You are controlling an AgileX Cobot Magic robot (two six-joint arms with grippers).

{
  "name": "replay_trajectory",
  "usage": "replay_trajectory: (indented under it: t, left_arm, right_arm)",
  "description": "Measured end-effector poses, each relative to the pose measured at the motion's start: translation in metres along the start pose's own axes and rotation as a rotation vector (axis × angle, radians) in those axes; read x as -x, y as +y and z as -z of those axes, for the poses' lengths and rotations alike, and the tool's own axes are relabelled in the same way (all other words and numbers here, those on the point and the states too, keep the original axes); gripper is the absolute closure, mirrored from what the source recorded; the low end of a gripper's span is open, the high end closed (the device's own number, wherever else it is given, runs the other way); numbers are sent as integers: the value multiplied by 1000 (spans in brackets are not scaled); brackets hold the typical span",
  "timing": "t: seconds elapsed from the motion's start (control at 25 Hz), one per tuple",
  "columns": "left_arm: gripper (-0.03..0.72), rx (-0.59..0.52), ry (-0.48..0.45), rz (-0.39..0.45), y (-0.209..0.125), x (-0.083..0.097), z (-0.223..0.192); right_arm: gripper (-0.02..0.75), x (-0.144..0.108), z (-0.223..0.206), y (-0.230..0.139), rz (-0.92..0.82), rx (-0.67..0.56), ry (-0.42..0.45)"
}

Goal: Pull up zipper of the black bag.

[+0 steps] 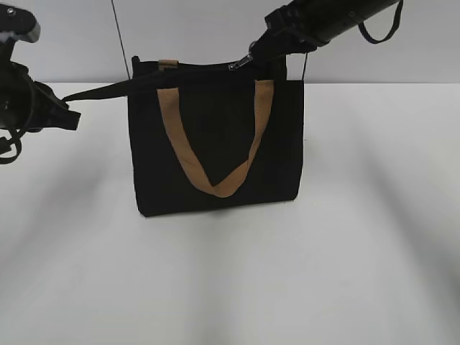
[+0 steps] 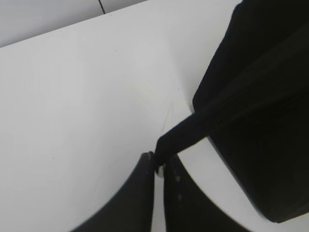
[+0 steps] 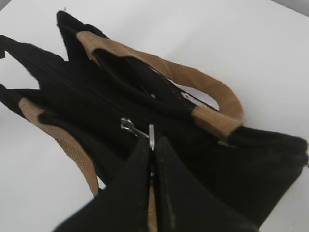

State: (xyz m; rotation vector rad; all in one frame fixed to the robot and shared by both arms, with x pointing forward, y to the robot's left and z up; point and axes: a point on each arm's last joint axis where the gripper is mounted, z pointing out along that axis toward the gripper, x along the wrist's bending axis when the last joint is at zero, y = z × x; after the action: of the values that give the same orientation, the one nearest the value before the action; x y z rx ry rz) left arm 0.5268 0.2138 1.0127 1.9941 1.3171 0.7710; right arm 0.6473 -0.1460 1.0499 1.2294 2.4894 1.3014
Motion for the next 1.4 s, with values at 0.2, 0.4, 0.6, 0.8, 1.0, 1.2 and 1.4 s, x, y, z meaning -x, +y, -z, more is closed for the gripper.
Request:
replay_trajectory:
  t: [0.2,0.4,0.6,0.8,1.0,1.2,1.4]
  left_arm:
    - [668,-10,3,0,-1,0,0]
    - [668,-24,7,2,-2,-1,0]
    - [668,-24,7,3,-2,-1,0]
    - [668,-24,7,5,-2,-1,0]
    - [580,-38,3,46,-4,0,0]
    - [207,-47,-3,122,-4,0,3]
    - [121,-70,-5,219,-3,-1,19]
  right_arm:
    - [753,5,4,-3,21,-41,-37]
    - [753,9,6,-6,19,-64,-68]
    - [753,10,6,-7,15,-74,-78]
    - [753,11,6,-8,2,-84,-91]
    - [649,9,12,-5,3,-75,-101]
    - [312,-2,30,4,28,-46,-102]
    - [172,-14,43,3,-18,-87,-51]
